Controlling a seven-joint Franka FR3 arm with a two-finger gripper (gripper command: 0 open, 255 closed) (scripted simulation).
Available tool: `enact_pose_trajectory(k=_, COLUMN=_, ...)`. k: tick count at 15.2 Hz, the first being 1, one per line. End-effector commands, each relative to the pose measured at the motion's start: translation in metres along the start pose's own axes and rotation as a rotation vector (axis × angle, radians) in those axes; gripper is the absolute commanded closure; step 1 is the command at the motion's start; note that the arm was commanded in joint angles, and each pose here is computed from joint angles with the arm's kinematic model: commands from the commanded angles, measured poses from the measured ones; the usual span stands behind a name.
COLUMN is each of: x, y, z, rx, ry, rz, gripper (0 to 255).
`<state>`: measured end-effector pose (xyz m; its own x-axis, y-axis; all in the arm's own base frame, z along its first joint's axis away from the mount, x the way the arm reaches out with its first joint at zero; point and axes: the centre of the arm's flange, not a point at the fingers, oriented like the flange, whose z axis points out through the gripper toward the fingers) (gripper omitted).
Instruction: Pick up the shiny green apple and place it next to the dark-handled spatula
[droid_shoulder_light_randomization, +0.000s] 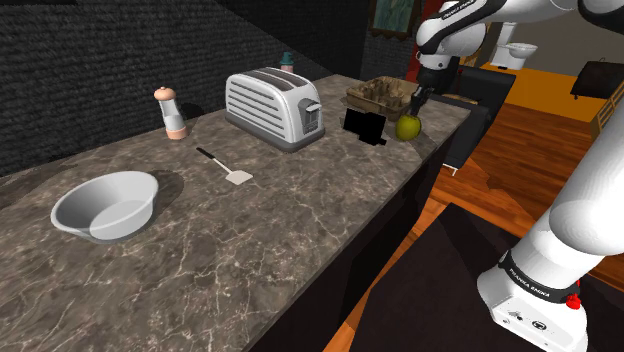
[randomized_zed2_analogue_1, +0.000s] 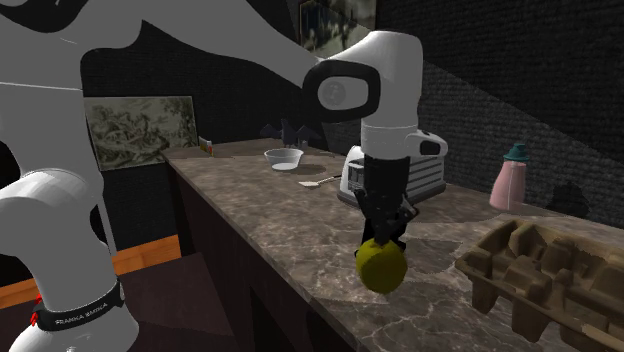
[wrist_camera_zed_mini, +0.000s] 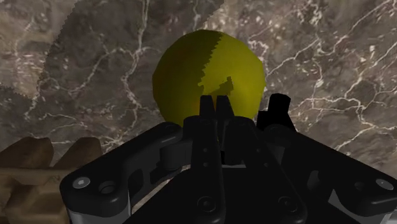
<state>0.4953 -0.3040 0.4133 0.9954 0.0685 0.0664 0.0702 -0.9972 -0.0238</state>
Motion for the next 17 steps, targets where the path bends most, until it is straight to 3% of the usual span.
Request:
enact_pose_trajectory(k=1, x=0.0, y=0.001, z=-0.01, rx=0.0, ry=0.0, rz=0.0, gripper=255)
enact_pose_trajectory(k=17, x=0.006, y=-0.001, z=-0.094, rx=0.0, ry=0.0, rz=0.0, gripper=255)
